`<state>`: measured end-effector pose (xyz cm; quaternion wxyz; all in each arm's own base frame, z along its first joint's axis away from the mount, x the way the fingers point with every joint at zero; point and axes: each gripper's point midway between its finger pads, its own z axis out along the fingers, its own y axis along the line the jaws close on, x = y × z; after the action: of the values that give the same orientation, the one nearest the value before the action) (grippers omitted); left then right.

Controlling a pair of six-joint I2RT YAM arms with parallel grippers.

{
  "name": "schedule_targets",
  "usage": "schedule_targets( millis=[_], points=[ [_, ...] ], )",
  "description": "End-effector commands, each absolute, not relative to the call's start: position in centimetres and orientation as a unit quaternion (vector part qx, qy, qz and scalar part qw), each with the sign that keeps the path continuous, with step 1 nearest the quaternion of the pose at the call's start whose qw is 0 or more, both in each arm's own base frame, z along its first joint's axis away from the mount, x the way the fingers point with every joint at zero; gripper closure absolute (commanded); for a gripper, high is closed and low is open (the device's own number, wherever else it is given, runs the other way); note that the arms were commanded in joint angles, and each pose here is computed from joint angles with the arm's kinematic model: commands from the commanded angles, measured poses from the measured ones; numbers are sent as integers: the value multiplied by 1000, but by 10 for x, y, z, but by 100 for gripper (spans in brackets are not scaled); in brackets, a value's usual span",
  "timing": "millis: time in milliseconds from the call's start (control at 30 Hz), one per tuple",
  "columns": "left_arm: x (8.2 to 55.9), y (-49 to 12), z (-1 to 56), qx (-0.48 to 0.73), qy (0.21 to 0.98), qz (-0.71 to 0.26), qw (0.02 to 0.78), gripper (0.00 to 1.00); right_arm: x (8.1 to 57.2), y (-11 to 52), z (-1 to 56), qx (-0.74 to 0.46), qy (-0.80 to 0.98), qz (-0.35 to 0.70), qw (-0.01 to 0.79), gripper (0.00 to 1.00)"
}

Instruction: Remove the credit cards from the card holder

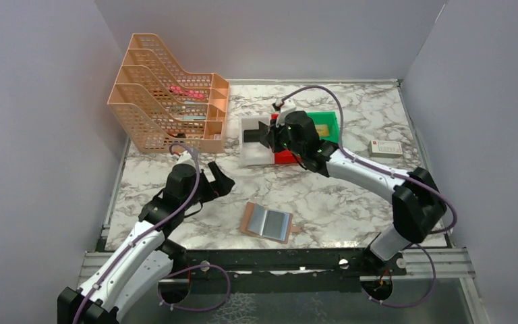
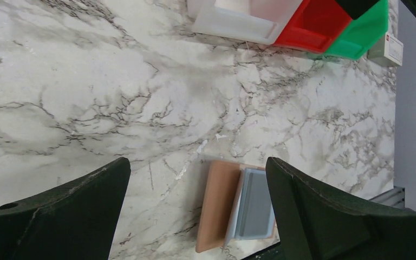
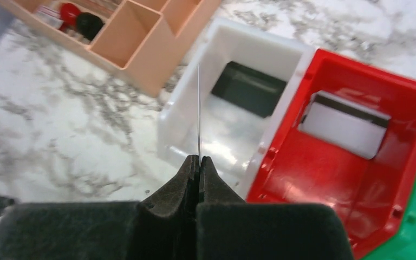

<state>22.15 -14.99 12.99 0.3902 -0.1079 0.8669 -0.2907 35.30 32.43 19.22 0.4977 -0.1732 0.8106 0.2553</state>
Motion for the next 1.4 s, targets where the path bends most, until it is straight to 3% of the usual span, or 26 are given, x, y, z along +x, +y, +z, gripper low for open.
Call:
schedule_targets(
  millis=[0, 633, 1367],
  points=[
    [224, -126, 137, -121, 864, -241, 424, 1, 395, 312, 184, -239, 796, 103, 547, 99],
    [224, -117, 152, -124, 849, -237, 457, 1, 468, 348, 121, -391, 762, -70, 513, 97],
    [222, -119, 155, -122, 843, -246, 462, 1, 471, 351, 66, -506, 717, -124, 462, 91]
  ],
)
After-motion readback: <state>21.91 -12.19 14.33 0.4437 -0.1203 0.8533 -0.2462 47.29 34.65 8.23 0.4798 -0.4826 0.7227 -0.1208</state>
